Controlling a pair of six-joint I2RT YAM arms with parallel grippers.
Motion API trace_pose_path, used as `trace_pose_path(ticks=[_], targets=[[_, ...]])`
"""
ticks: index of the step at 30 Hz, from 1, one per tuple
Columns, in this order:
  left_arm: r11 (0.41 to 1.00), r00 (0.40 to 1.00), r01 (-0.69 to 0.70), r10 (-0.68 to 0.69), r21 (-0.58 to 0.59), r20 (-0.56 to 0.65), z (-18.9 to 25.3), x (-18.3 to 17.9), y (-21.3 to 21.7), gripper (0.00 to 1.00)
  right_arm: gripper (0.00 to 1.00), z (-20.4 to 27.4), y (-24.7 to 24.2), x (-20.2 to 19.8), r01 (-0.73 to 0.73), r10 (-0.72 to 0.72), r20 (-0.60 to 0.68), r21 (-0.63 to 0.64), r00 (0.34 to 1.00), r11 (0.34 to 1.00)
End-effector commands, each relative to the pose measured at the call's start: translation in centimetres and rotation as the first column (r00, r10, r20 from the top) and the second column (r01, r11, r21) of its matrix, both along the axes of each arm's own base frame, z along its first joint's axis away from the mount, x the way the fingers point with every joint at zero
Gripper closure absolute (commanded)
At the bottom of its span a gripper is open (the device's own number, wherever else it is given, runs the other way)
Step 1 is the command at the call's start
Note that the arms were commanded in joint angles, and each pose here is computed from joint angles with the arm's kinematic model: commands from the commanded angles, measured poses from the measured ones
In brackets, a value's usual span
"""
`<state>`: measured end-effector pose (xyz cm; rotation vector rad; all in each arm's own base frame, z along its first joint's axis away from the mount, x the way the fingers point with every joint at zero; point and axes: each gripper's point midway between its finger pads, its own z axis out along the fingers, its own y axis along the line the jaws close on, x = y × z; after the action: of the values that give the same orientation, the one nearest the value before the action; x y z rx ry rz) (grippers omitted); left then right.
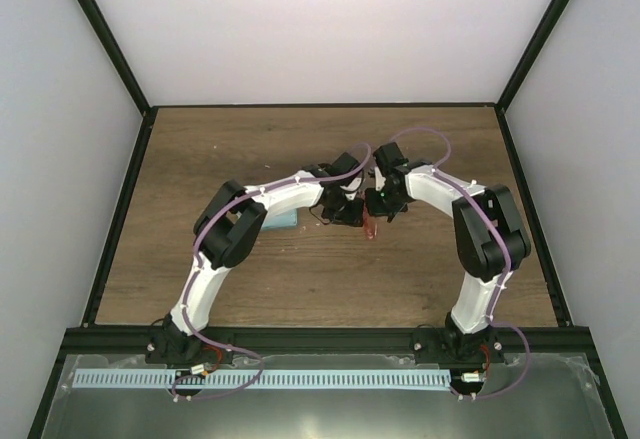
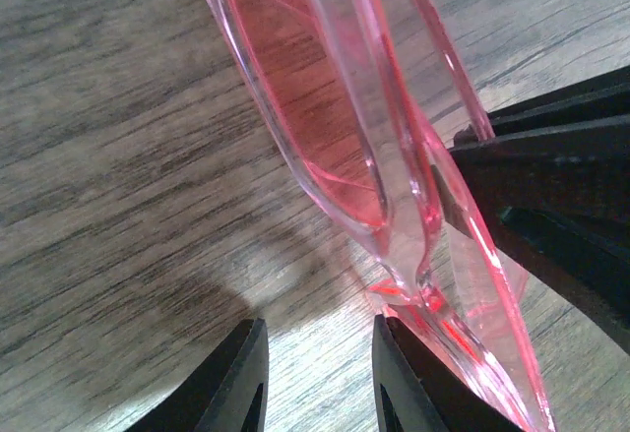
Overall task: Organize the sunglasses
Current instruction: Fold the sunglasses at the center of the board.
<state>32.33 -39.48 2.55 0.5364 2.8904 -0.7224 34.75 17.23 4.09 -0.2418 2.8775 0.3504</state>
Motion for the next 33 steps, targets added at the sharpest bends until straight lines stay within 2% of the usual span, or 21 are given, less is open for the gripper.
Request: trace_pose_path(ticks=[1,8,11,13,19,24,27,29,30,33], targets=[[1.0,1.0,0.016,-0.016,-0.009,-0.012,-0.4,-0.5,-0.9,0.68,0.92,0.7,1.8,0.4,0.011,-0.01,-0.011,0.069,1.0,0.998],[0.999,1.0,0.009,-0.009,0.041,0.012,-0.5,-0.7,0.9,0.68,0.71,1.5,1.3,0.0,0.015,-0.015,0.002,0.049,1.0,0.999],[0.999,0.999,-0.022,0.021,0.046,0.034,0.1,-0.4,2.4,0.68,0.66,3.0,1.4,-0.1,0.004,-0.006,0.032,0.063,0.999,0.998],[0.998,0.998,-0.044,0.043,0.037,0.037,0.9,-0.5,3.4,0.68,0.64,3.9,1.5,-0.1,-0.004,0.0,0.051,0.075,0.999,0.997],[0.996,0.991,-0.084,0.086,-0.026,0.103,5.0,-0.7,4.7,0.68,0.43,5.0,3.0,-0.6,-0.076,0.067,0.091,0.095,0.994,0.993],[0.994,0.988,-0.105,0.105,-0.011,0.117,5.4,-1.1,5.8,0.68,0.32,4.2,4.1,-0.9,-0.115,0.108,0.083,0.09,0.991,0.989],[0.993,0.987,-0.12,0.119,0.008,0.11,4.8,-1.6,6.9,0.68,0.33,4.2,4.7,-1.0,-0.13,0.123,0.082,0.094,0.989,0.987],[0.99,0.984,-0.138,0.136,0.009,0.115,4.8,-1.7,7.6,0.68,0.38,4.7,4.9,-0.9,-0.135,0.126,0.095,0.099,0.987,0.986],[0.989,0.982,-0.147,0.145,0.008,0.119,4.9,-1.8,8.0,0.68,0.45,4.9,5.0,-0.9,-0.136,0.126,0.099,0.106,0.987,0.985],[0.982,0.977,-0.186,0.182,0.024,0.114,4.4,-1.9,9.9,0.68,0.77,6.3,5.6,-0.7,-0.136,0.118,0.12,0.146,0.986,0.98]])
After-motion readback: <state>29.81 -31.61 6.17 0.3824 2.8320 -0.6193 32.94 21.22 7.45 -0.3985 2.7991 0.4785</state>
